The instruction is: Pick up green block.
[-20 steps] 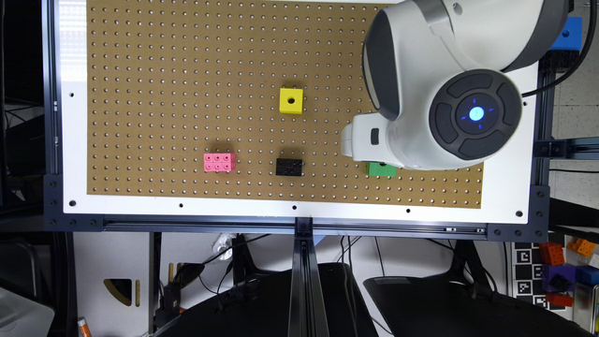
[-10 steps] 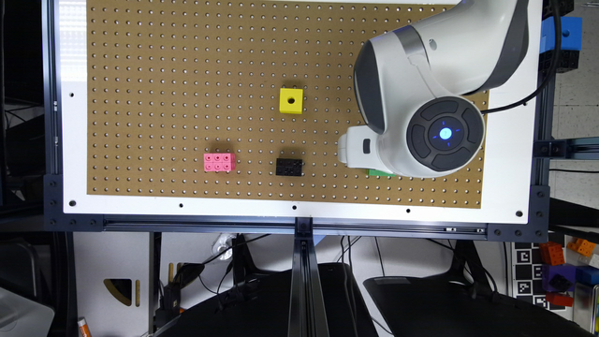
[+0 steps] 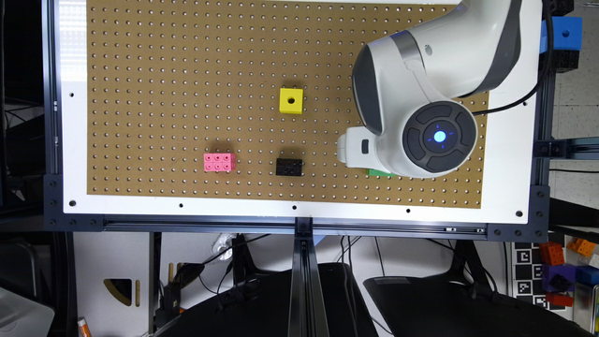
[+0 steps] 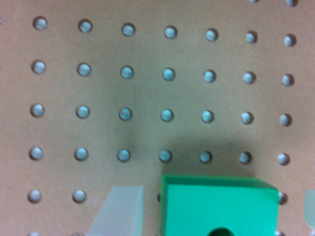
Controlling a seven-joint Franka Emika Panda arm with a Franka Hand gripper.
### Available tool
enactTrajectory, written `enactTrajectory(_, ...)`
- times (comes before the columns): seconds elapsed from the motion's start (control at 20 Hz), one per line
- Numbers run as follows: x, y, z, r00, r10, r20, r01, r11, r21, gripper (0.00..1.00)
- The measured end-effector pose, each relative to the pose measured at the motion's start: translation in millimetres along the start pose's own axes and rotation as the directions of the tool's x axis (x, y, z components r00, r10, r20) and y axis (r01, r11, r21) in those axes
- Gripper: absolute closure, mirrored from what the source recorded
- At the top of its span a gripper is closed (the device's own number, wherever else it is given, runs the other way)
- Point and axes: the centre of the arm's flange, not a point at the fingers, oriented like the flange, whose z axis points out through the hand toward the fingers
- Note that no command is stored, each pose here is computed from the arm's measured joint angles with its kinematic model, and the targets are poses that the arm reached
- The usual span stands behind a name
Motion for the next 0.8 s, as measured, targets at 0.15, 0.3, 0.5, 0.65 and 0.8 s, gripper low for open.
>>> enactTrajectory(0.15, 0.9, -9.1, 4.0, 0.999999, 0.0013, -0.0005, -0.0013, 0.999969, 0.0078, 0.0)
enactTrajectory(0.3, 3.7, -12.5, 7.7, 0.999996, 0.0029, -0.0001, -0.0029, 0.99994, 0.0105, 0.0)
enactTrajectory(0.5, 4.5, -13.9, 8.9, 0.999995, 0.0032, 0.0, -0.0032, 0.999927, 0.0117, 0.0)
enactTrajectory(0.65, 4.9, -11.5, 16.9, 0.999977, 0.0046, 0.005, -0.0046, 0.999986, 0.0027, 0.0)
enactTrajectory(0.8, 6.9, -11.0, 32.2, 0.999992, 0.0038, 0.0017, -0.0038, 0.999988, -0.003, 1.0)
